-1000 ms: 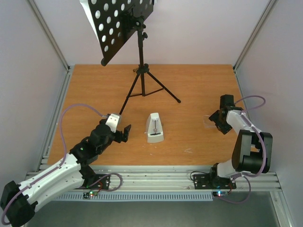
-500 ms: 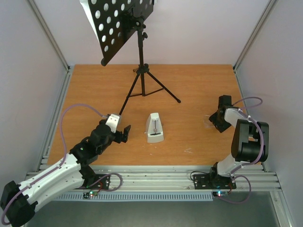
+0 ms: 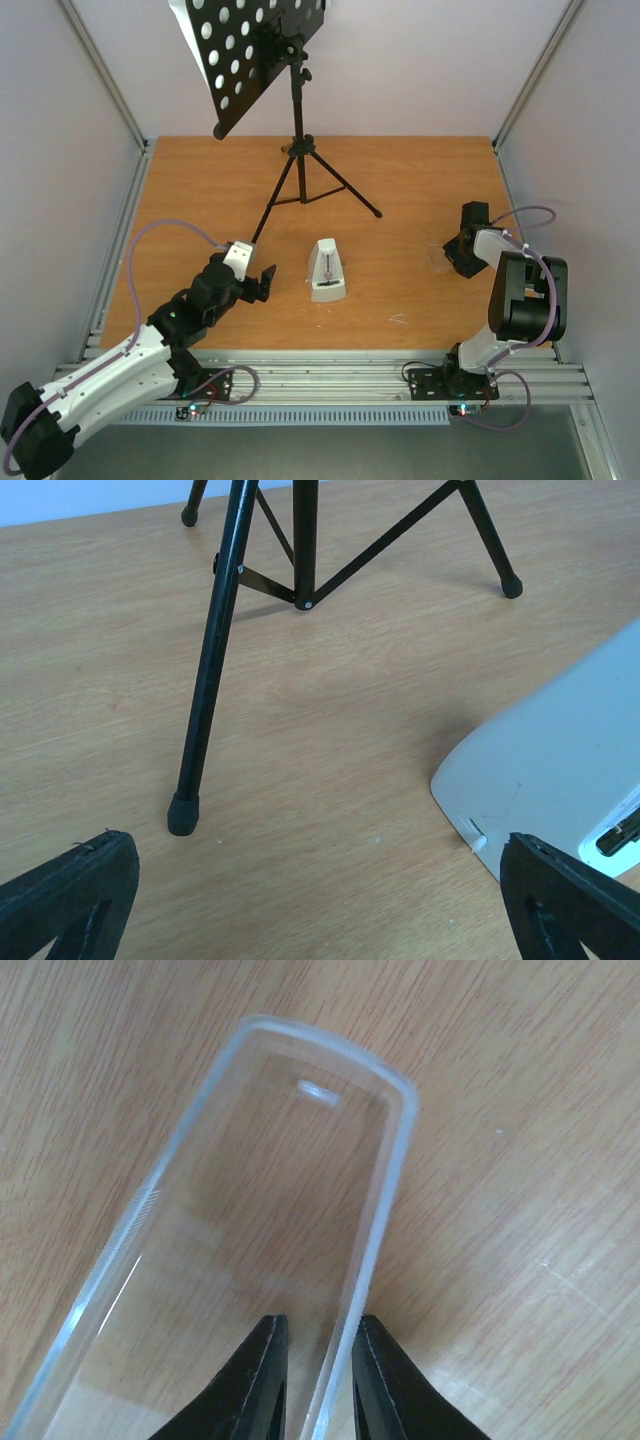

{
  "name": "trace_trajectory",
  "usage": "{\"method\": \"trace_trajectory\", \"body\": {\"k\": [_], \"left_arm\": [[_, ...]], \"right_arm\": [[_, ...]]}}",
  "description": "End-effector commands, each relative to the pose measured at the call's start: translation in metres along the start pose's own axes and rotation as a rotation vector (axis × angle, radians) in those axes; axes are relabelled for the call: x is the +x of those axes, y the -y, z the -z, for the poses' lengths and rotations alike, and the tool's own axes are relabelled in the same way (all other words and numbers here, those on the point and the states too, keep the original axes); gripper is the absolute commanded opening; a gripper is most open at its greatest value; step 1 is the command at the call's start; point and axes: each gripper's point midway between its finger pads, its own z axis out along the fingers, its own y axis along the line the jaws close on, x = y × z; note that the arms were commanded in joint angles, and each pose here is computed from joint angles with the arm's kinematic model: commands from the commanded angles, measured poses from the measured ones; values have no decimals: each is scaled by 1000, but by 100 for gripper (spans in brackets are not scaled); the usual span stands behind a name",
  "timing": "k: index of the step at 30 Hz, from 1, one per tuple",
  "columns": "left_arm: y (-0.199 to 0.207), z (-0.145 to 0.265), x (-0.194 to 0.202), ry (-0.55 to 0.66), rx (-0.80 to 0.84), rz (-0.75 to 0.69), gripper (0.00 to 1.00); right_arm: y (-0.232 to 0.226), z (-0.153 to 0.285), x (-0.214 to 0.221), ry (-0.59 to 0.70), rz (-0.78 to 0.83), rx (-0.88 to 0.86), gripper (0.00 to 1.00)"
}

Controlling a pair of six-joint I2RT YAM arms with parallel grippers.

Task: Pack up the instrument practice props
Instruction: Pick up the cover of the metronome from the center of the board.

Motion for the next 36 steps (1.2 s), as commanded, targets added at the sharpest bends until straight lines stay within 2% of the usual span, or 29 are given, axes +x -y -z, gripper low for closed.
{"method": "trace_trajectory", "body": {"k": [1,4,12,17,25,31,36], "left_arm": [[-1,-1,-6,24,-5,1,99],[0,-1,-6,25,0,1,99],[3,-2,-5,27,14,-5,99],[-5,-3,-5,43,-29,-14,99],[7,8,-18,60,42,23,97],[47,41,-57,70,176,148,88],[98,59,-78,13,234,82,86]], "right_arm": [[7,-7,7,-24,-19,16,18],[9,-3,7,-19,-20,16,11],[12,30,-7,64,2,2,4],[13,71,-17,146,55,-42,1],[12,162,2,272,180,-189,1],[0,204,45,267,290,-321,1],[-7,219,73,253,353,-383,1]]}}
